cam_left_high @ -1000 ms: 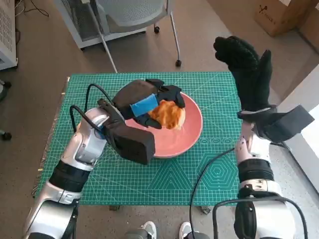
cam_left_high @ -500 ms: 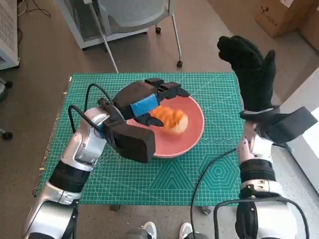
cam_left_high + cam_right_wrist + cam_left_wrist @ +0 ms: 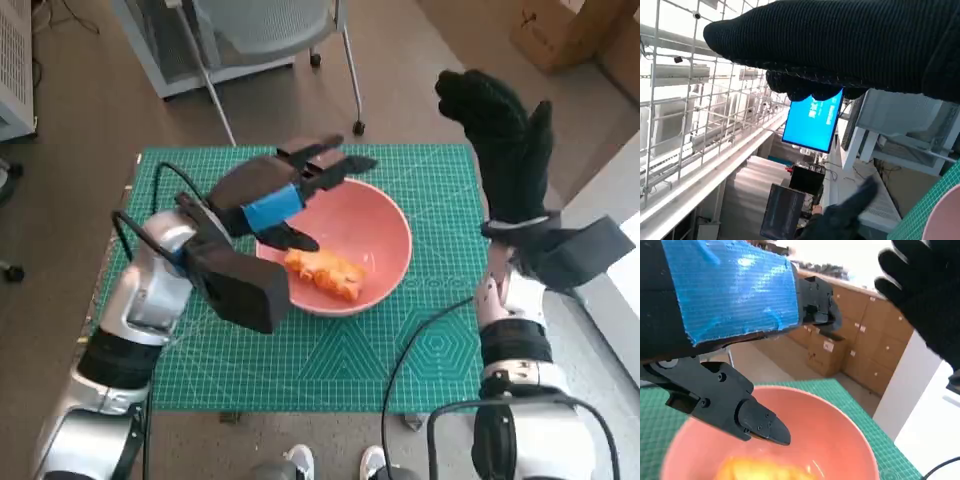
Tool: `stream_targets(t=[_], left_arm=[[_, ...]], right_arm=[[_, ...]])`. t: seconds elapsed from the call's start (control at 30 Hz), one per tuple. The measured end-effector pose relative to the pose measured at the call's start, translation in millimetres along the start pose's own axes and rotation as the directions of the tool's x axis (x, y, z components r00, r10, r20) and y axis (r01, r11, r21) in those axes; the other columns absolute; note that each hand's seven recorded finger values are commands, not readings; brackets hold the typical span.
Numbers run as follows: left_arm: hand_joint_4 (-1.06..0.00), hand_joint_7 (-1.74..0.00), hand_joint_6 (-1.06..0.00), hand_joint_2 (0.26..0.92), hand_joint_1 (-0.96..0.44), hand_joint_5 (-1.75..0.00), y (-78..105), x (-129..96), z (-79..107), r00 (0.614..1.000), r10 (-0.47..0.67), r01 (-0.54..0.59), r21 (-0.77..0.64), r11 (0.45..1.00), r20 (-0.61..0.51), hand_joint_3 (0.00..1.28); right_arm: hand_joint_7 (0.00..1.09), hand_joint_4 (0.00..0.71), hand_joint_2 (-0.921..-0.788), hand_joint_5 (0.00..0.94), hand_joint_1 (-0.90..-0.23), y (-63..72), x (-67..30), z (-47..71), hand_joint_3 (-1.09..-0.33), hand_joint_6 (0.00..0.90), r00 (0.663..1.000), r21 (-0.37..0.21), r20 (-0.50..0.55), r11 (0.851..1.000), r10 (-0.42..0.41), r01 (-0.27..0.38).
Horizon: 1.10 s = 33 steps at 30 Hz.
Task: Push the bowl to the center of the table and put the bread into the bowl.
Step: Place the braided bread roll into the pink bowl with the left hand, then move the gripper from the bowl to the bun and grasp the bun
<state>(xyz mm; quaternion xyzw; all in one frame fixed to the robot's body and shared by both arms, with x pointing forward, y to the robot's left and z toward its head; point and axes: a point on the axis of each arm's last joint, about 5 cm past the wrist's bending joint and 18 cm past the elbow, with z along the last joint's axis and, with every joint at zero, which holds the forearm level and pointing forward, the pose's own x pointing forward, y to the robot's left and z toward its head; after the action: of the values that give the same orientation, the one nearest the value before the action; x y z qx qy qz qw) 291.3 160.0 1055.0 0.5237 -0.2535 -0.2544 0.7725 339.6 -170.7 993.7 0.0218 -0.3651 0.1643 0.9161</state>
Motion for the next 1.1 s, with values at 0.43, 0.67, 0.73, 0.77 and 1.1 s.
stream_targets(t=[0.43, 0.67, 0.73, 0.77, 1.1], left_arm=[[-0.18, -0.11, -0.28, 0.725, -0.24, -0.01, 38.8, -67.6, -1.0, 0.985, 0.148, -0.145, 0.042, 0.989, -0.086, 0.0], [-0.18, -0.1, -0.27, 0.736, -0.23, -0.01, 48.4, -96.9, -2.5, 0.968, 0.155, -0.145, 0.064, 0.987, -0.196, 0.01], [-0.18, -0.1, -0.27, 0.738, -0.23, 0.0, 48.0, -104.1, -4.5, 0.961, 0.142, -0.13, 0.065, 0.989, -0.237, 0.01], [-0.18, -0.09, -0.27, 0.739, -0.22, 0.0, 47.3, -107.6, -5.6, 0.957, 0.131, -0.118, 0.066, 0.991, -0.259, 0.01], [-0.18, -0.08, -0.28, 0.739, -0.15, 0.0, 37.9, -122.5, -13.5, 0.926, 0.06, -0.053, 0.027, 0.998, -0.373, 0.0]], right_arm=[[0.01, 0.319, -0.921, 0.001, -0.549, 1.8, 1.1, -1.7, -0.612, 0.475, 1.0, 0.02, -0.024, 1.0, 0.013, -0.012], [0.01, 0.321, -0.921, 0.002, -0.55, 2.4, 1.9, -1.6, -0.615, 0.482, 1.0, 0.023, -0.025, 1.0, 0.019, -0.018], [0.01, 0.322, -0.921, 0.002, -0.551, 2.4, 2.0, -1.6, -0.615, 0.483, 1.0, 0.023, -0.024, 1.0, 0.02, -0.019], [0.01, 0.323, -0.921, 0.002, -0.551, 2.4, 2.0, -1.6, -0.614, 0.484, 1.0, 0.023, -0.024, 1.0, 0.02, -0.02], [0.01, 0.325, -0.921, 0.002, -0.545, 2.4, 3.0, -1.2, -0.619, 0.485, 0.999, 0.024, -0.023, 0.999, 0.023, -0.022]])
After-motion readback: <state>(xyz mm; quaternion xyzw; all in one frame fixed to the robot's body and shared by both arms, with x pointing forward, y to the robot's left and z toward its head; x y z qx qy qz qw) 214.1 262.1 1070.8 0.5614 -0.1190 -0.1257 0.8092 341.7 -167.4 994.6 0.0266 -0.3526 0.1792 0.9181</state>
